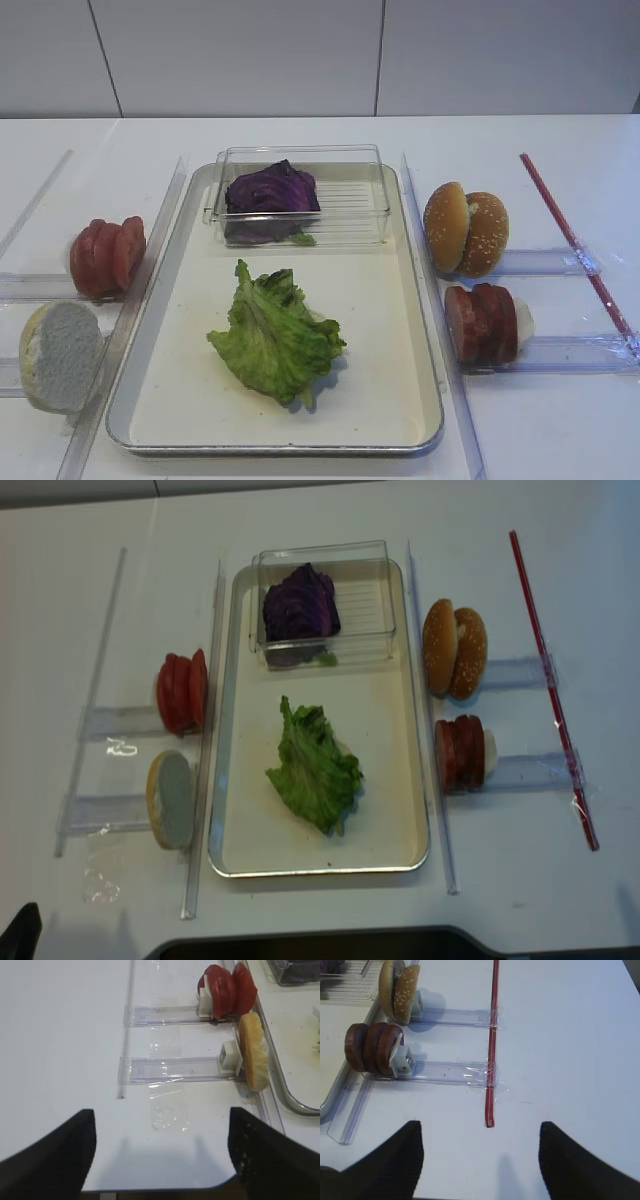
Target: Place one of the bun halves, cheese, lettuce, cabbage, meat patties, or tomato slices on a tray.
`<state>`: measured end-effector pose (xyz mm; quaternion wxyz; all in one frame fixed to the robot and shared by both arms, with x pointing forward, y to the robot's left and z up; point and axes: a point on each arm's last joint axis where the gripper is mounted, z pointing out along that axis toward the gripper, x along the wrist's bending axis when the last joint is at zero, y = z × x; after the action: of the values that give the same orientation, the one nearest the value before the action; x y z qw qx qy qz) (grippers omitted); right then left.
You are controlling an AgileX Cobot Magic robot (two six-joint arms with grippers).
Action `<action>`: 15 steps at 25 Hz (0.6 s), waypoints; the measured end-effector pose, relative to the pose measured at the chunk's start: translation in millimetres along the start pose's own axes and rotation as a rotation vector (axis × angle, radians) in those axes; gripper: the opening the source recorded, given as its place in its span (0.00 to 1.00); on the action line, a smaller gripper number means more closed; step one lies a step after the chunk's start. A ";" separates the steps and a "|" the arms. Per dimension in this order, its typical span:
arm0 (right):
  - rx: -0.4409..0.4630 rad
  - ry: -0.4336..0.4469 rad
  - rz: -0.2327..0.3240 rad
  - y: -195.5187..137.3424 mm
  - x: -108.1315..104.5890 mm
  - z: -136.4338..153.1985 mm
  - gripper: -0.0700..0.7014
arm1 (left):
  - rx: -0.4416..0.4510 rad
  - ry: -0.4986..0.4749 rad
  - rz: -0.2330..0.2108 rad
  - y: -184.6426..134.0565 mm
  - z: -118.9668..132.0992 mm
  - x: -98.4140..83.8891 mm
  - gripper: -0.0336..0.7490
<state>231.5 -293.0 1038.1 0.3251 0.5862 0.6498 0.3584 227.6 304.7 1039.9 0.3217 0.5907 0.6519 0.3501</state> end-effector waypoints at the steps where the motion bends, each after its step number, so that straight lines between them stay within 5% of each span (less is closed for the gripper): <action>1: 0.000 0.000 0.000 0.0 0.0 0.0 0.77 | 0.000 0.000 0.000 0.0 0.0 0.0 0.74; 15: 0.000 0.002 0.001 0.0 0.1 0.0 0.77 | 0.000 0.000 0.000 0.0 0.0 0.0 0.74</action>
<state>231.5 -292.9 1038.1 0.3245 0.5862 0.6498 0.3590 227.6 304.7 1039.9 0.3217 0.5907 0.6519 0.3501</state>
